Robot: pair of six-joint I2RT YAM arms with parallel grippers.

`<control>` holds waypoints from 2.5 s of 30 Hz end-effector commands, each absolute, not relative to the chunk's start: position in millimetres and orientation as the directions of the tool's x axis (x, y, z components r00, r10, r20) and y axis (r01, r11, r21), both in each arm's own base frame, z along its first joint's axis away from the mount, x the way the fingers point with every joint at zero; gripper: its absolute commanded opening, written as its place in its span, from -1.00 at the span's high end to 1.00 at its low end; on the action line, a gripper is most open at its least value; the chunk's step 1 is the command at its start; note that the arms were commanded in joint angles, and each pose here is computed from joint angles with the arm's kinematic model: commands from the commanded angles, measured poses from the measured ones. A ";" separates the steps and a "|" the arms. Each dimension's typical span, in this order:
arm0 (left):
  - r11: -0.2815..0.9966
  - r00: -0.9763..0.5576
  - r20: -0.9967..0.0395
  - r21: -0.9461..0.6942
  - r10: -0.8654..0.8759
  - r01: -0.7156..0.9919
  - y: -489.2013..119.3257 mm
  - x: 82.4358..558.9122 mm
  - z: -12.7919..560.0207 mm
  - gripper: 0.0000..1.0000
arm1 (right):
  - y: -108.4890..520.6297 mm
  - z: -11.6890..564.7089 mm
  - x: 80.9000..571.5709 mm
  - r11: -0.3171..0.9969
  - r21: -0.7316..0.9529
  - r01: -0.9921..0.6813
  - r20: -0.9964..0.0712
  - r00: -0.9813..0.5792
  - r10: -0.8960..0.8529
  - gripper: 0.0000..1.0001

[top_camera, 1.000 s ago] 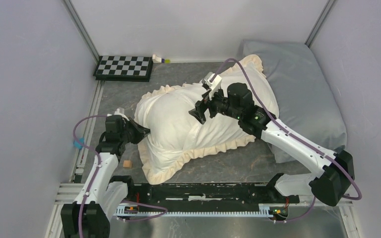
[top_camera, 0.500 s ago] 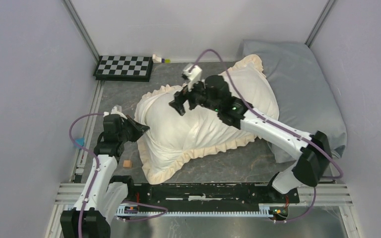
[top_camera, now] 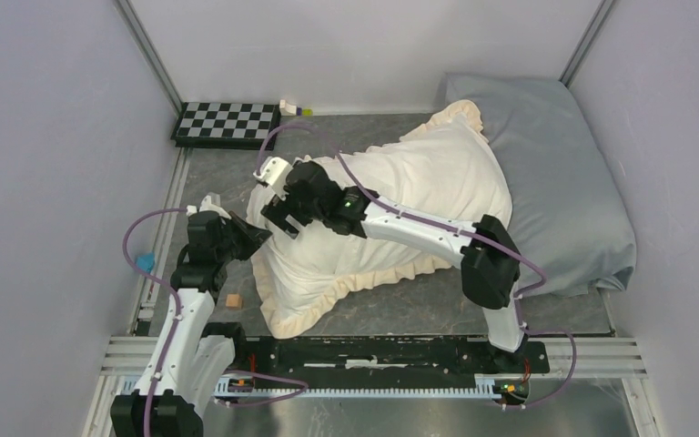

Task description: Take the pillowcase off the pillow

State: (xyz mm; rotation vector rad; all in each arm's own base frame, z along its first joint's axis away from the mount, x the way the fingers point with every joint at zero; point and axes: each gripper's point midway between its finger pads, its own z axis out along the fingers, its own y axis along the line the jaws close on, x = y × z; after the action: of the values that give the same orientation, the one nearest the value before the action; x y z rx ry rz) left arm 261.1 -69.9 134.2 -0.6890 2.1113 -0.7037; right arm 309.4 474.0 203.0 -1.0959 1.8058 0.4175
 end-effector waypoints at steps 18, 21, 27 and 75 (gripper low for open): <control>0.712 -0.522 -0.538 -0.669 -0.662 -0.214 -66.9 267.7 124.0 0.74 | 331.1 168.5 235.6 0.573 -0.221 -0.789 -0.847 -0.136 -0.514 1.00; 0.710 -0.546 -0.557 -0.697 -0.626 -0.102 -81.0 270.2 144.1 0.06 | 327.8 172.0 230.2 0.576 -0.198 -0.793 -0.863 -0.137 -0.486 1.00; 0.767 -0.509 -0.645 -0.640 -0.571 -0.049 -77.8 264.5 181.0 -0.40 | 332.6 181.8 222.8 0.573 -0.142 -0.807 -0.902 -0.133 -0.411 1.00; 0.586 -0.430 -0.402 -0.483 -0.809 -0.651 -31.9 269.0 13.8 -0.63 | 244.4 268.2 300.3 0.842 0.088 -0.532 -0.992 -0.123 0.025 1.00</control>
State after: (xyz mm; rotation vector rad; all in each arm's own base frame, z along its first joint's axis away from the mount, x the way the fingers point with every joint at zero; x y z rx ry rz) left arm 283.9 -69.4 51.2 -0.9784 2.2161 -0.5693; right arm 249.2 299.6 210.1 -0.6947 1.7598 0.6941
